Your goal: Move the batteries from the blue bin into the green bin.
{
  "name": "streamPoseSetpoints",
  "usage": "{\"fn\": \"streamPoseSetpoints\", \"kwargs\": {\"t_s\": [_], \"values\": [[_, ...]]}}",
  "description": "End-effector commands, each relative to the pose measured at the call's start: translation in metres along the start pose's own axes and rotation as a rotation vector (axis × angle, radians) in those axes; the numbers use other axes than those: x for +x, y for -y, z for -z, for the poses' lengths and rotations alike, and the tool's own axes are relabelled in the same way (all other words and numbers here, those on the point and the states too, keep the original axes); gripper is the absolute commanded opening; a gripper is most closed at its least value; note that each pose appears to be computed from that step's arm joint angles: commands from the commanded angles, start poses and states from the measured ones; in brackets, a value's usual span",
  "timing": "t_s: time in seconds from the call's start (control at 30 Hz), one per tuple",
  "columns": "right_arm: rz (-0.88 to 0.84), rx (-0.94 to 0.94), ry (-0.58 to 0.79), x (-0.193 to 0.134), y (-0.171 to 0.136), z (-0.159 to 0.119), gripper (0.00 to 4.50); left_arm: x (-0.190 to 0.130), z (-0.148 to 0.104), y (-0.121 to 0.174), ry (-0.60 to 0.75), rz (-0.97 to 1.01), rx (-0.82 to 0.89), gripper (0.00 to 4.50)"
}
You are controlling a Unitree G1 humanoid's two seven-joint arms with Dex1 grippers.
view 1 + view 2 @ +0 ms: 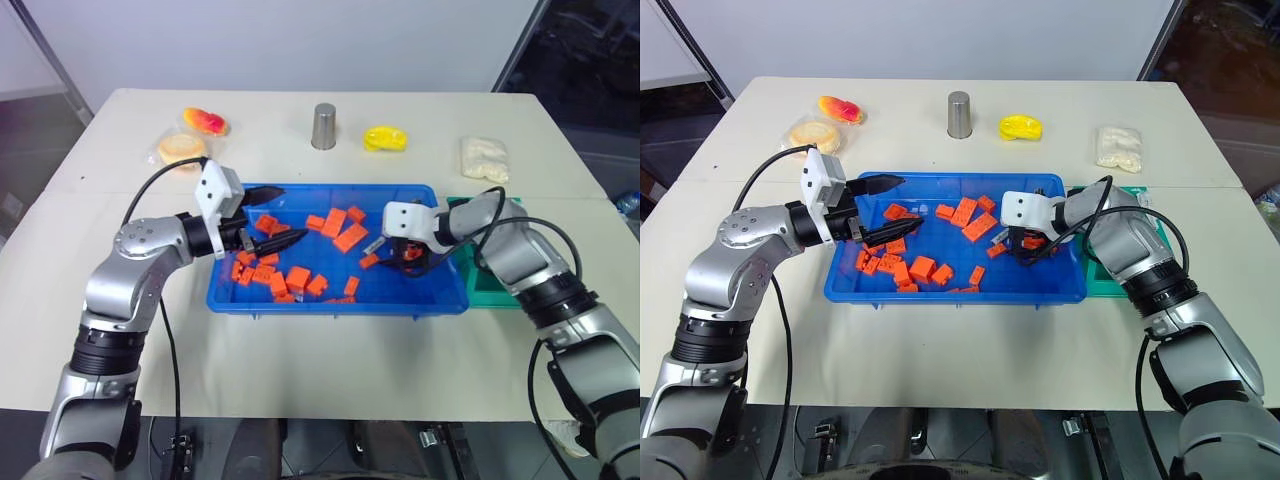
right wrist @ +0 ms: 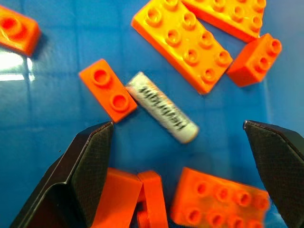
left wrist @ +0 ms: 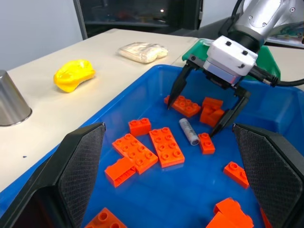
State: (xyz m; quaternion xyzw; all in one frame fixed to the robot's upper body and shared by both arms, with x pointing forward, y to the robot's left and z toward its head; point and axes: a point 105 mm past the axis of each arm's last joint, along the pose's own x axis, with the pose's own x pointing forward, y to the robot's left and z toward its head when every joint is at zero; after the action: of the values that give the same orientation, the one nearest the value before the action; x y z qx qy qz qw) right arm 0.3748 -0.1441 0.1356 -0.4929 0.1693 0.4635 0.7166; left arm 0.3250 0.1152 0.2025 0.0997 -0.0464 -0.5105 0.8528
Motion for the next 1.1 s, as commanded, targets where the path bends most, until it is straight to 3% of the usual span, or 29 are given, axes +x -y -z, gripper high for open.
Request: {"fn": "streamPoseSetpoints", "kwargs": {"t_s": [0.03,0.27,0.83,1.1], "values": [[-0.023,-0.055,-0.090,0.001,-0.004,0.019,4.48,-0.001,-0.011,0.003,0.024,0.007,0.051,4.50],[0.018,-0.267,-0.170,0.006,0.010,0.026,4.48,0.001,-0.013,0.003,0.029,0.012,0.053,4.50],[-0.183,-0.354,0.025,0.012,-0.021,-0.007,4.48,-0.002,-0.011,0.002,0.029,-0.012,0.050,4.50],[-0.203,-0.390,0.014,0.016,-0.020,-0.005,4.48,0.000,-0.009,0.002,0.034,-0.014,0.045,4.50]]}}
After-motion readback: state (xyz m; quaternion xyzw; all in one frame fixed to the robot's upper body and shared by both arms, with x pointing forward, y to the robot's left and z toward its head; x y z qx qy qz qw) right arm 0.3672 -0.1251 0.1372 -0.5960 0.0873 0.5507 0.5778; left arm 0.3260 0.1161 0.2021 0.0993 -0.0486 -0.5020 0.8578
